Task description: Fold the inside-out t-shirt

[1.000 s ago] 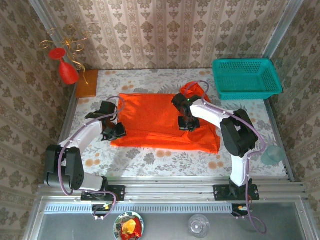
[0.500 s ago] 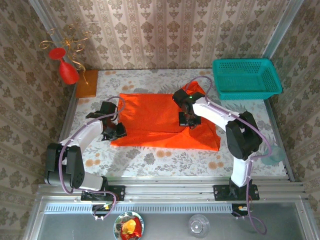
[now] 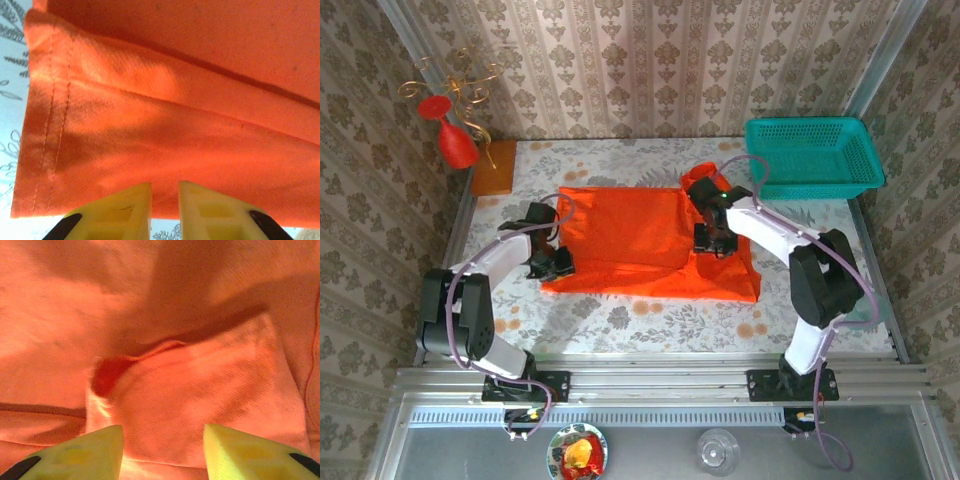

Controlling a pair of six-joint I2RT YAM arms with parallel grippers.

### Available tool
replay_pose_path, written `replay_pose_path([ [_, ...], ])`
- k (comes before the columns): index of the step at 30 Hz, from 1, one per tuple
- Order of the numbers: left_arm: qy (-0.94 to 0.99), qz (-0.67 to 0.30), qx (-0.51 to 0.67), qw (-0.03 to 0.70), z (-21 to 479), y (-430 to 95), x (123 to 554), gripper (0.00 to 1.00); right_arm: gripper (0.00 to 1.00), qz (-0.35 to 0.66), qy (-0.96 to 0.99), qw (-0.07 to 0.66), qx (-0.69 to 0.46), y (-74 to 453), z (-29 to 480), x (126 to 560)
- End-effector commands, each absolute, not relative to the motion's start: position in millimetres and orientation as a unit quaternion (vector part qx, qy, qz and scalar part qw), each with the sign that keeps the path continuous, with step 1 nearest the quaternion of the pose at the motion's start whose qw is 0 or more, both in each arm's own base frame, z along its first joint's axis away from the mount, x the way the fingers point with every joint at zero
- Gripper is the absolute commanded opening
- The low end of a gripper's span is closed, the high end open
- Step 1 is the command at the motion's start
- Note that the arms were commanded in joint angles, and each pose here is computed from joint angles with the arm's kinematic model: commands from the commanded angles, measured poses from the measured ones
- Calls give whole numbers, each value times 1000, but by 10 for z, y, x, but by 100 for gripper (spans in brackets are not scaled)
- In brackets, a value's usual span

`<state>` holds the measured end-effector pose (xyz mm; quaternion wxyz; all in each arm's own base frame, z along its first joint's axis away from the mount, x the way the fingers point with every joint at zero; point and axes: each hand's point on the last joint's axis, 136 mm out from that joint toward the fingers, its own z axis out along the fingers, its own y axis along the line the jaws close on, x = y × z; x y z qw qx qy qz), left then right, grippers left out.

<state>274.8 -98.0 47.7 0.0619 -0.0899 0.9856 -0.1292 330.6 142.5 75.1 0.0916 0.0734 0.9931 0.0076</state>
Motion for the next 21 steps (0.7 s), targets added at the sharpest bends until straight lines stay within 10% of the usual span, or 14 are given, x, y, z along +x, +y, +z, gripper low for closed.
replay_pose_path([
  [1,985,-133,-69,90,573,-998,2977,23,52,55,992,72,93,1465,653,3136],
  [21,980,-92,-178,20,59,-455,2612,23,64,103,975,16,198,888,127,2573],
])
